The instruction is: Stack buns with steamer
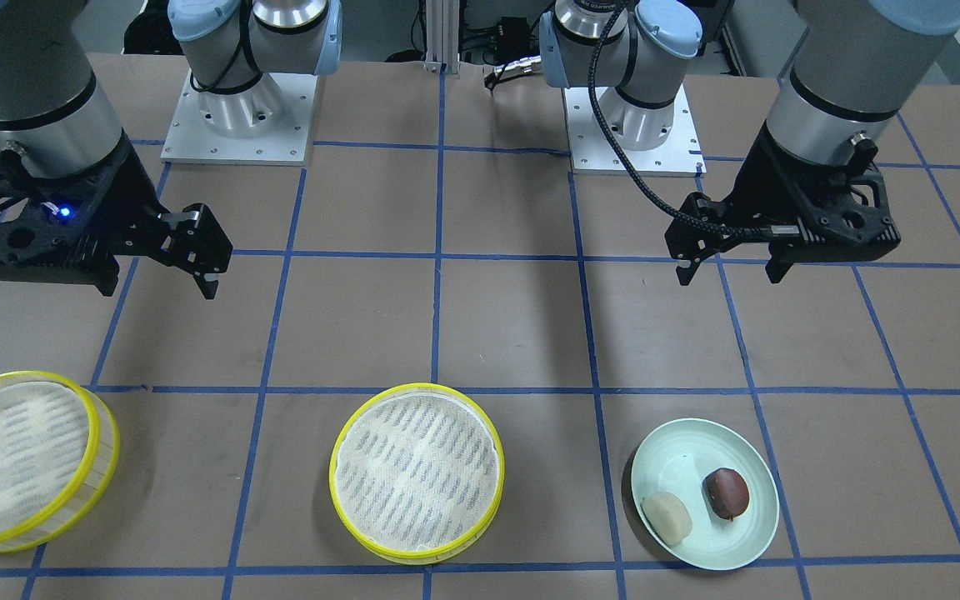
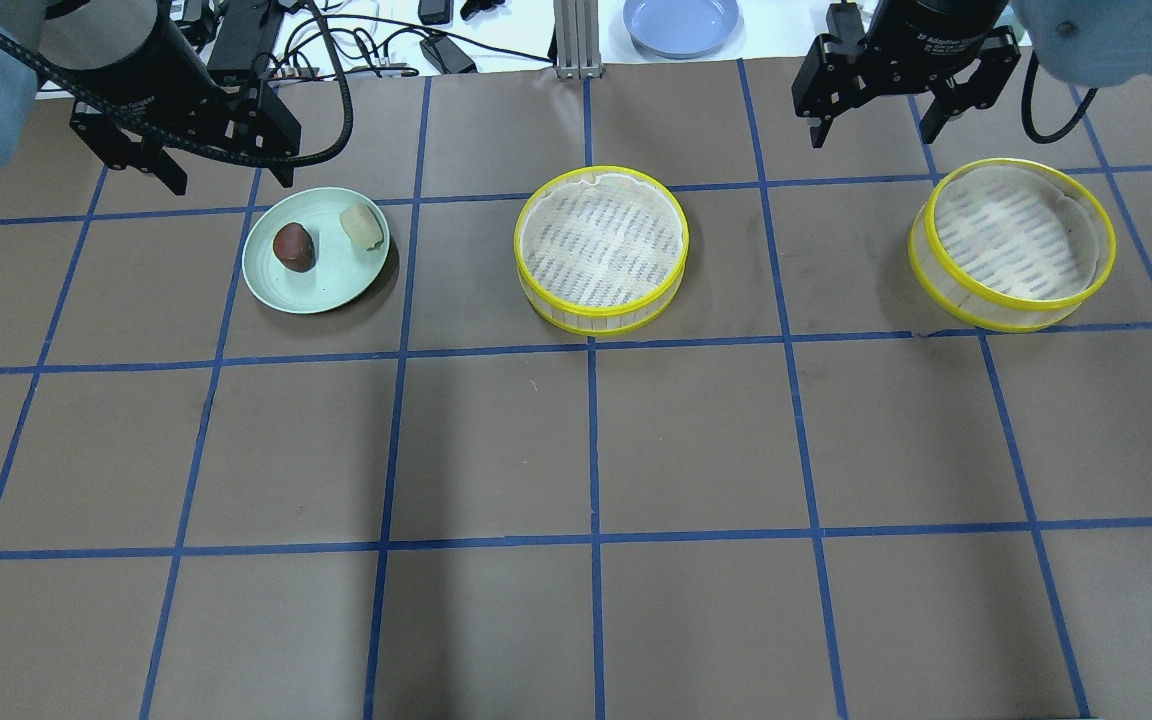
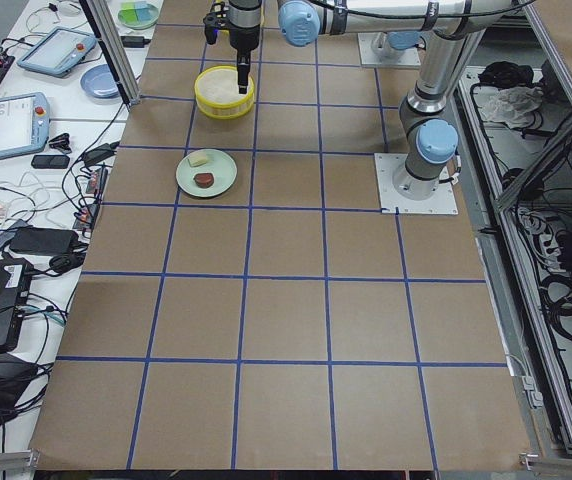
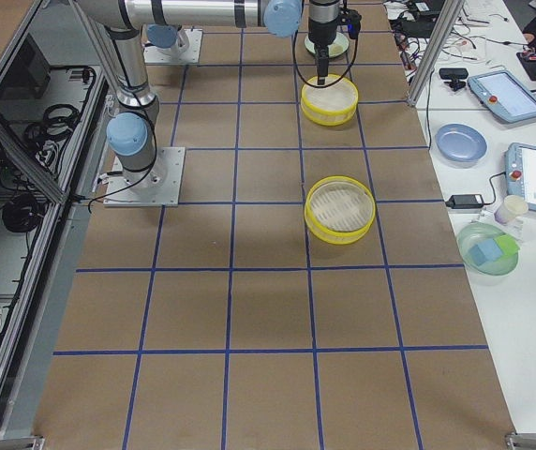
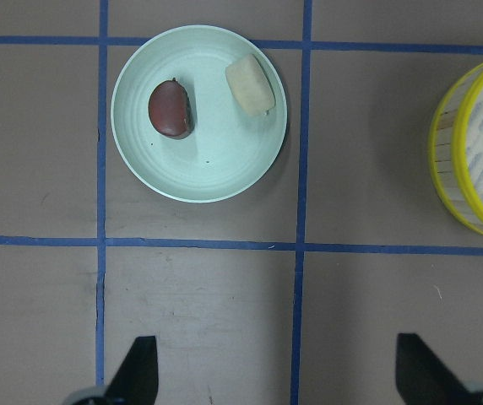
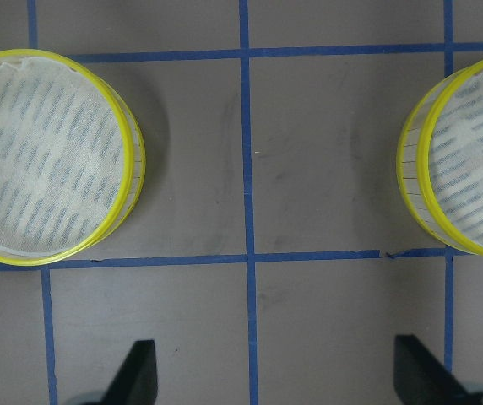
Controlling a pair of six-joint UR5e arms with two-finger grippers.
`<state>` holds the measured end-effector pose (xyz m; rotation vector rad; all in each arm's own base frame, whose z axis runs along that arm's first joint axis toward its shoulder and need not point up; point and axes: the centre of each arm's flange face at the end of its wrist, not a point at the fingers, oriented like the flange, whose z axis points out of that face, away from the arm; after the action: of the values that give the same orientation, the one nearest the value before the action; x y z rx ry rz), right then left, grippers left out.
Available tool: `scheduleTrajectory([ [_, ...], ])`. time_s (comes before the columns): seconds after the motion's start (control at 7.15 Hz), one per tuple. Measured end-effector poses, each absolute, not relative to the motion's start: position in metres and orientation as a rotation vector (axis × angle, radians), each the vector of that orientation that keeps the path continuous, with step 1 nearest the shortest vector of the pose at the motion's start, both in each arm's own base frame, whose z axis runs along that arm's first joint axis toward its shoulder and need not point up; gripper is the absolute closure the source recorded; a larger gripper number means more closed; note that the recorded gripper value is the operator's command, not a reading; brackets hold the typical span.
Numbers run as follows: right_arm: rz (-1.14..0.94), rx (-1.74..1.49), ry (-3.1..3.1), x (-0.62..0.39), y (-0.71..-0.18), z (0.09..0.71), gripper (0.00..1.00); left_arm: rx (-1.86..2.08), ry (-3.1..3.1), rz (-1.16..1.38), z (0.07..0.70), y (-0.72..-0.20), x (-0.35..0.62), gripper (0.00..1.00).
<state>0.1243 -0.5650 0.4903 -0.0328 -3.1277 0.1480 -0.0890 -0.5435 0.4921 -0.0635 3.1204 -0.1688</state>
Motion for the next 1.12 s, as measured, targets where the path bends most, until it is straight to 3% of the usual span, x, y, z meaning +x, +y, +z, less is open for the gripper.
scheduleTrajectory([
  [0.84, 0.147, -0.020, -3.126, 0.119, -0.569, 0.487, 0.00, -0.060, 3.119, -0.186, 0.494, -0.543, -0.089, 0.00],
  [1.12, 0.115, 0.046, -3.110, 0.077, -0.586, 0.472, 0.00, -0.063, 3.119, -0.180, 0.493, -0.544, -0.088, 0.00],
])
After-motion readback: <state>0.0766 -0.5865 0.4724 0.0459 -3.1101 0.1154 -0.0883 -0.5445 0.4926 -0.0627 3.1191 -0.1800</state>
